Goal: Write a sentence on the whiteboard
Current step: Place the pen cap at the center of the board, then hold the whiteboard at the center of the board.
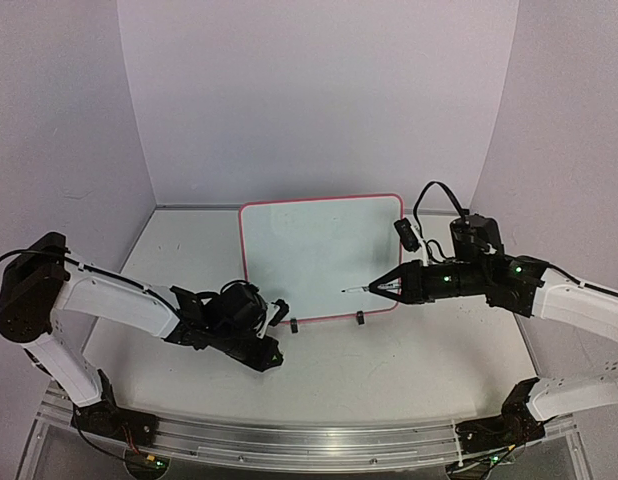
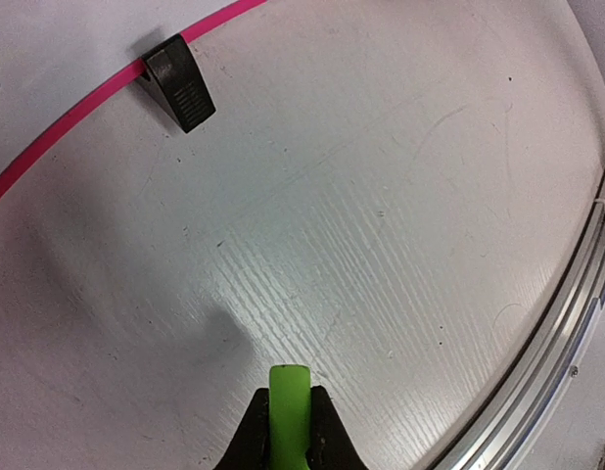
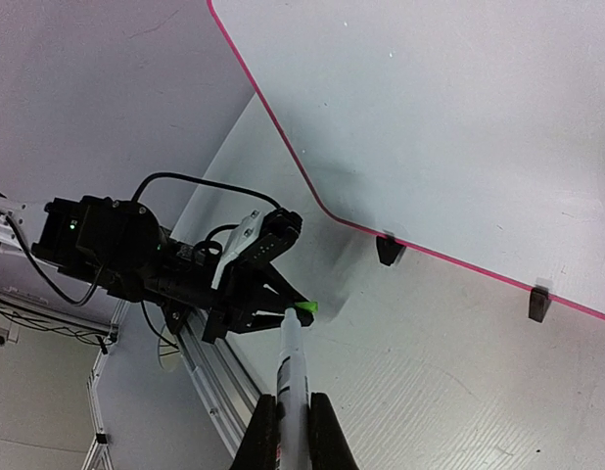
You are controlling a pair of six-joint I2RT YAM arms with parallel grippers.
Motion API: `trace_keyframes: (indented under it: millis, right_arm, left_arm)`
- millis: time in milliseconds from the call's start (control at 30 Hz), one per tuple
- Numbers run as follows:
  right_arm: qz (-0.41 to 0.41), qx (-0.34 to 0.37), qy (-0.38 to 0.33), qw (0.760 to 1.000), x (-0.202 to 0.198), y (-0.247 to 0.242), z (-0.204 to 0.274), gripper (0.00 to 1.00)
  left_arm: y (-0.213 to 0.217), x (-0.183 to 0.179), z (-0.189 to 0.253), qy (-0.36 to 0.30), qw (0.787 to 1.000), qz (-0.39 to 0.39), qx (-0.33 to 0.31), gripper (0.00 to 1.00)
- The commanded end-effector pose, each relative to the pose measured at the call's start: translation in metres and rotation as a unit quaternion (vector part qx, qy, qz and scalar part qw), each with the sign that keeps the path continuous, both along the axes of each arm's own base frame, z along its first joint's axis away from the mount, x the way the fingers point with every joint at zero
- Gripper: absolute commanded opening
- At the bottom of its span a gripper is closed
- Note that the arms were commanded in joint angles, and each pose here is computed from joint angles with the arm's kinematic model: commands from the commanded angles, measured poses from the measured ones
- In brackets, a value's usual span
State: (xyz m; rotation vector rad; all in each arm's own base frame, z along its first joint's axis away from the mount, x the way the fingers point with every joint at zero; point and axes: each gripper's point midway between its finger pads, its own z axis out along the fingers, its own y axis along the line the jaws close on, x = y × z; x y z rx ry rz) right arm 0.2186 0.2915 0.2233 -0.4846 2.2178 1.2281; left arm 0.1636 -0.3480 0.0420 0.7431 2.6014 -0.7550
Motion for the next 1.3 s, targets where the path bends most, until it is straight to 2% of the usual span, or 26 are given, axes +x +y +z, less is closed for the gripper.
trace_keyframes:
  millis: [0, 600, 867, 1033, 1267]
  right_arm:
    - [-0.004, -0.008, -0.011, 1.0, 0.003, 0.001, -0.001, 0.0]
    - [-0.004, -0.016, -0.016, 1.0, 0.001, 0.005, 0.001, 0.0]
    - [-0.019, -0.014, -0.028, 0.999, 0.001, 0.0, 0.008, 0.0]
    - [-0.044, -0.007, -0.042, 0.998, 0.003, -0.008, 0.017, 0.0]
    - [-0.058, 0.0, -0.059, 0.997, 0.0, -0.017, 0.023, 0.0]
  left_arm:
    - [-0.006, 0.01, 0.007, -0.013, 1.0, 0.016, 0.001, 0.12]
    - [0.002, 0.011, 0.003, -0.016, 0.999, 0.024, 0.019, 0.41]
    - [0.02, 0.019, 0.036, -0.056, 0.996, 0.064, 0.004, 0.66]
    - [0.05, 0.026, 0.054, -0.073, 0.99, 0.107, 0.058, 0.73]
    - [0.075, 0.031, 0.098, -0.104, 0.984, 0.117, 0.09, 0.79]
